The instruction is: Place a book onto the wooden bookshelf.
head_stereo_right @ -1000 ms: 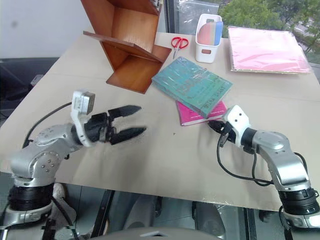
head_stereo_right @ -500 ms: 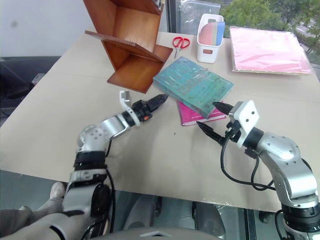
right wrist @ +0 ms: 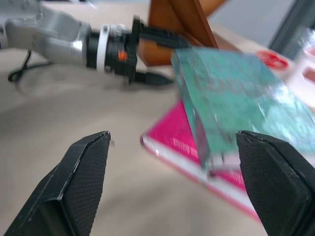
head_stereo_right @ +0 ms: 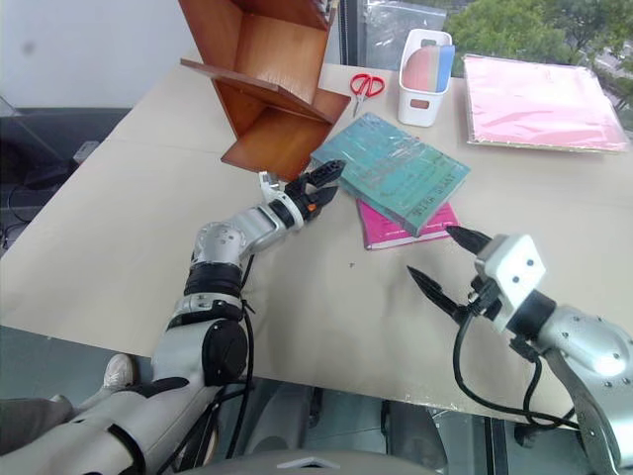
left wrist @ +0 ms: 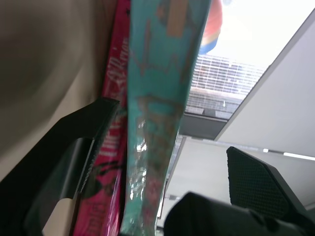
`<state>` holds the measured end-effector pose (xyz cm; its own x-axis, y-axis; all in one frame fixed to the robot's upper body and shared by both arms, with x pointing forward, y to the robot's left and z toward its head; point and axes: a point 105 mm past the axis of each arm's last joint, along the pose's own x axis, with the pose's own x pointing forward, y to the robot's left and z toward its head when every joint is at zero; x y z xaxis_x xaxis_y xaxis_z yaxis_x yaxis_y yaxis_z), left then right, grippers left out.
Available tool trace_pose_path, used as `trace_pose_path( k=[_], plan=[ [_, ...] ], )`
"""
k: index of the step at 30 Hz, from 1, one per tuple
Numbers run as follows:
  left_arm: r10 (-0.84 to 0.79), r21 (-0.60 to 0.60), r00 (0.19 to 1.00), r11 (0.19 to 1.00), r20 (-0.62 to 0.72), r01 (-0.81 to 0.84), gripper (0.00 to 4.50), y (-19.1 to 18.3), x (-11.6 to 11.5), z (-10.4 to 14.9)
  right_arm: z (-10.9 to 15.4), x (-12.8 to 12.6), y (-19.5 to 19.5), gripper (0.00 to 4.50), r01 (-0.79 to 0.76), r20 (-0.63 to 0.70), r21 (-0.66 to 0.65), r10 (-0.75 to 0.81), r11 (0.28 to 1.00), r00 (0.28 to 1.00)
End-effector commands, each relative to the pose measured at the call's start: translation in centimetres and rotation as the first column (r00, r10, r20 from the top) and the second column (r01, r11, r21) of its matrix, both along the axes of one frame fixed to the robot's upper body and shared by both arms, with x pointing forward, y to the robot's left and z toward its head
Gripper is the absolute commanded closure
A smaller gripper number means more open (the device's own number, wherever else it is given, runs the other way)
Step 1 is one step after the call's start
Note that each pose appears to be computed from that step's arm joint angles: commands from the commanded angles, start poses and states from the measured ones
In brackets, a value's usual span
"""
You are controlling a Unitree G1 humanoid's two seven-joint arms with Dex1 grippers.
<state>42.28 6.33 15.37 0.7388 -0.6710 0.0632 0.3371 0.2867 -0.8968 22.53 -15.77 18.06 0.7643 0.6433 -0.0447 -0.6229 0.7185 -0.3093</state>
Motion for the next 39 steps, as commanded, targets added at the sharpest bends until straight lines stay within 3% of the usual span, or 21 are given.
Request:
trace_pose_path(
  k=[1,12,15,22,25,29,39],
  plan=[
    [-0.023,-0.039,1.000,0.999,-0.020,0.022,0.00,-1.1,0.3,-0.1,1.6,-0.9,0.0,0.33,0.010,0.073,-0.025,-0.008,1.000,0.997],
    [-0.058,-0.085,0.991,0.995,-0.117,0.048,0.00,-3.5,0.7,-1.4,2.3,-1.0,0.7,0.33,0.015,0.095,-0.021,-0.013,1.000,0.995],
    [-0.080,-0.113,0.985,0.992,-0.153,0.063,0.61,-4.4,0.5,-1.9,2.5,-0.6,1.0,0.28,0.008,0.102,-0.024,-0.005,1.000,0.995],
    [-0.070,-0.119,0.978,0.992,-0.194,0.047,3.67,-3.7,0.5,-2.5,2.6,0.2,1.6,0.28,-0.004,0.104,-0.020,0.006,1.000,0.995],
    [-0.084,-0.139,0.977,0.989,-0.198,0.057,4.39,-2.9,0.2,-2.4,2.6,0.4,1.7,0.28,-0.008,0.106,-0.016,0.010,1.000,0.994],
    [-0.138,-0.196,0.978,0.975,-0.157,0.106,4.49,-1.7,-0.5,-0.6,2.7,0.9,1.7,0.28,-0.009,0.111,-0.011,0.010,1.000,0.994],
    [-0.303,-0.175,0.953,0.938,0.013,0.300,4.49,-2.4,-3.6,4.8,2.9,2.1,0.5,0.28,0.030,0.130,0.015,-0.031,0.999,0.991]
  ],
)
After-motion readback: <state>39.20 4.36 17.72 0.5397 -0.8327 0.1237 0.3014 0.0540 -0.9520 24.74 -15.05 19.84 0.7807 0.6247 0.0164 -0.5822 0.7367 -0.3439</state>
